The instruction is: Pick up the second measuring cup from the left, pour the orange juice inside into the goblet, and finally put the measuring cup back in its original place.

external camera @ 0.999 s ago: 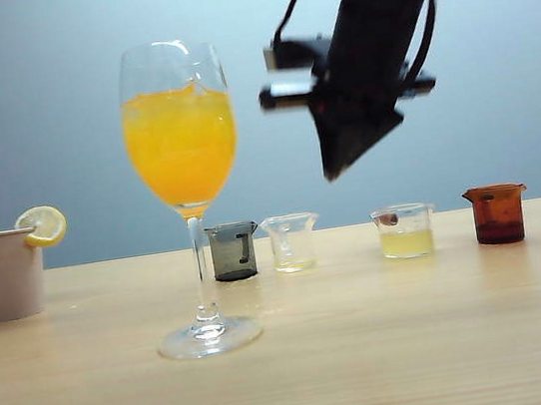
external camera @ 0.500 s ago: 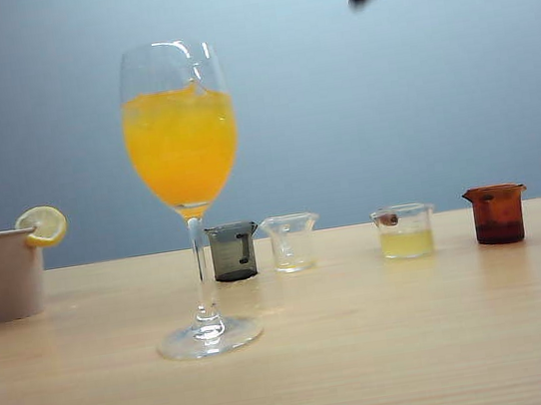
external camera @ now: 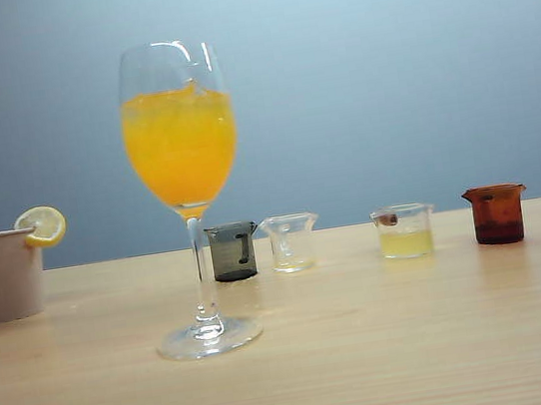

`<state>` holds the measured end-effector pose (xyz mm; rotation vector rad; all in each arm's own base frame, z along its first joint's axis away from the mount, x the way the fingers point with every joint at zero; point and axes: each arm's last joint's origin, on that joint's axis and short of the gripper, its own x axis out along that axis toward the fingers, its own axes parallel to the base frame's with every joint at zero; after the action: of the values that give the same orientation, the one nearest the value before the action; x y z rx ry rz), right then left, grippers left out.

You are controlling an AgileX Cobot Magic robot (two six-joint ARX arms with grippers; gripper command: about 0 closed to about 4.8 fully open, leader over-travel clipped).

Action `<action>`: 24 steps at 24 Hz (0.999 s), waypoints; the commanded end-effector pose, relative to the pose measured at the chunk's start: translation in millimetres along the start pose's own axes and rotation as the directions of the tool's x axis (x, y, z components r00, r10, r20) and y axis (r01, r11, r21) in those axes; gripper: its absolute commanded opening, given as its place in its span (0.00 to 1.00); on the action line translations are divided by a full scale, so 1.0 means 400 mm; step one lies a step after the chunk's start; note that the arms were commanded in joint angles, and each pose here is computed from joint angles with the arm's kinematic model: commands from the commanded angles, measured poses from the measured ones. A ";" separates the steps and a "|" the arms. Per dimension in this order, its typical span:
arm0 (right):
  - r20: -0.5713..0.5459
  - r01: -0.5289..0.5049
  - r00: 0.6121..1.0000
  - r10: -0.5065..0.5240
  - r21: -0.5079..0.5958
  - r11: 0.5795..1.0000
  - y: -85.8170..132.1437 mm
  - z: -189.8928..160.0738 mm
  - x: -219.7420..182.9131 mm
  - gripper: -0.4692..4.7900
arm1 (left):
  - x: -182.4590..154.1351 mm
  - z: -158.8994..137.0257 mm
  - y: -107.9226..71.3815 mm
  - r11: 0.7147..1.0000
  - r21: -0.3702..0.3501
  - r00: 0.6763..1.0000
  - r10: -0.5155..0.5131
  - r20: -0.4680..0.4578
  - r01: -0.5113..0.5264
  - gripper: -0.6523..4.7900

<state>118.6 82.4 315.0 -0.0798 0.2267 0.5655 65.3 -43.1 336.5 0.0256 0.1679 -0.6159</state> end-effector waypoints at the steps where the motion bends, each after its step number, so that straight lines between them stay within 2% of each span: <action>1: 0.081 0.026 0.996 -0.026 0.004 1.000 -0.003 -0.023 -0.017 0.08 | 0.002 -0.029 0.003 0.999 0.010 0.996 0.037 0.077 -0.038 0.11; 8: 0.115 0.114 0.987 -0.115 0.017 0.993 -0.009 -0.076 -0.024 0.08 | 0.036 -0.140 0.007 0.999 0.012 0.991 0.031 0.132 -0.033 0.11; 12: 0.081 0.191 0.978 -0.191 0.018 0.982 -0.015 -0.087 -0.021 0.08 | 0.048 -0.192 0.008 0.999 0.013 0.989 0.032 0.146 -0.034 0.11; 16: 0.044 0.195 0.980 -0.195 0.009 0.981 -0.015 -0.097 -0.020 0.08 | 0.056 -0.242 0.010 0.999 0.011 0.984 0.032 0.177 -0.035 0.11; 19: 0.044 0.195 0.980 -0.195 0.009 0.981 -0.015 -0.097 -0.020 0.08 | 0.066 -0.258 0.010 0.999 -0.021 0.975 0.028 0.220 -0.024 0.11; 24: 0.044 0.195 0.980 -0.195 0.009 0.981 -0.015 -0.096 -0.020 0.08 | 0.076 -0.266 0.012 0.999 -0.014 0.960 0.038 0.277 -0.036 0.11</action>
<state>107.8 67.9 277.0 -0.0881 0.1898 0.3738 76.4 -48.8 223.7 -0.0582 -0.0647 -0.5848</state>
